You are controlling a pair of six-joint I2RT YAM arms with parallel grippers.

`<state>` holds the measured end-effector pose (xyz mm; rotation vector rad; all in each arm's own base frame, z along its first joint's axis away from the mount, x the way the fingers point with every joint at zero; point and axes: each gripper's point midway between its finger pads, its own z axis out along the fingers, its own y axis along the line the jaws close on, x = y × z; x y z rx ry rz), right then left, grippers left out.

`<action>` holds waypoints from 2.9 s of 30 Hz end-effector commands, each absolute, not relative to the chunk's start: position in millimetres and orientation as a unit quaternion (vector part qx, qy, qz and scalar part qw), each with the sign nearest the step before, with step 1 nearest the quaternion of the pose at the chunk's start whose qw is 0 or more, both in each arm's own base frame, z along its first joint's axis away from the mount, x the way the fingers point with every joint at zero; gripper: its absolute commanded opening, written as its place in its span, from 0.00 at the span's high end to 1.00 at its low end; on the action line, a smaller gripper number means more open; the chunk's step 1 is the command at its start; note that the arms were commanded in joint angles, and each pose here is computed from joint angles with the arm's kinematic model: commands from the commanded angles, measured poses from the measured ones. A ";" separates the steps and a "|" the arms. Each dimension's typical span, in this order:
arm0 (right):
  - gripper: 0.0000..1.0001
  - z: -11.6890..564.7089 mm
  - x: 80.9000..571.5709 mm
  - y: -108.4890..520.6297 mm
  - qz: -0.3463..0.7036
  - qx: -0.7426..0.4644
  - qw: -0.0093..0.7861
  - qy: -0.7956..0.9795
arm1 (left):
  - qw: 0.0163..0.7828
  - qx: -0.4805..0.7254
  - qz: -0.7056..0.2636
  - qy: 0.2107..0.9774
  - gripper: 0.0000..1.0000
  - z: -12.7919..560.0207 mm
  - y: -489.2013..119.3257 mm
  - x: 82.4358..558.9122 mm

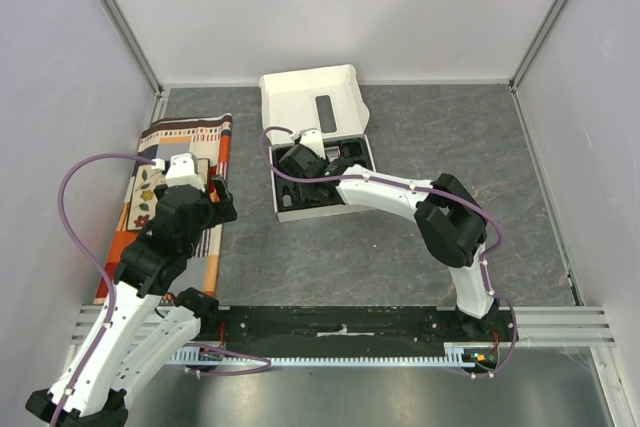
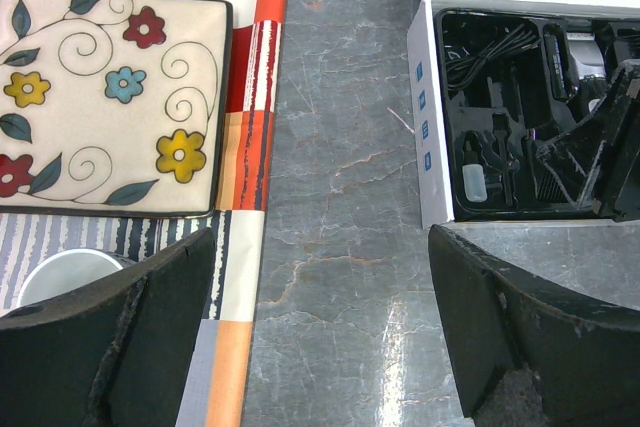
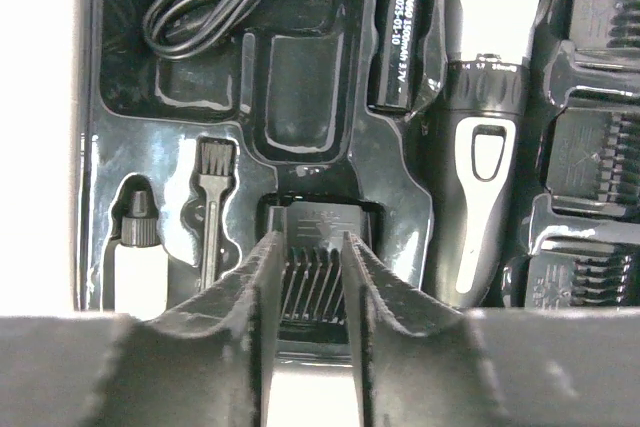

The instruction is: Sort the hair-cutting tools

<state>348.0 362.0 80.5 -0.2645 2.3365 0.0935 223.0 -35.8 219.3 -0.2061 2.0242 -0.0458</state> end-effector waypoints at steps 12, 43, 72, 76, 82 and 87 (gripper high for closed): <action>1.00 117.2 355.7 378.4 0.078 -0.093 0.416 0.901 | 0.545 -0.098 -0.037 0.832 0.07 235.6 -40.1 229.2; 0.88 73.7 345.0 378.2 0.046 -0.137 0.365 0.920 | 0.544 -0.097 -0.037 0.832 0.07 235.2 -40.3 229.3; 0.56 206.7 425.0 251.1 0.047 -0.008 0.464 0.884 | 0.502 -0.096 -0.067 0.857 0.07 252.6 -79.0 280.3; 0.56 205.5 444.8 208.4 0.035 0.030 0.459 0.887 | 0.482 -0.118 -0.078 0.864 0.30 253.7 -85.3 312.7; 0.71 192.4 468.1 134.1 0.018 0.094 0.441 0.893 | 0.450 -0.173 -0.090 0.871 0.86 244.6 -69.0 372.2; 1.00 170.7 493.5 95.1 0.026 0.132 0.428 0.894 | 0.414 -0.194 -0.100 0.883 0.98 219.5 -62.9 430.3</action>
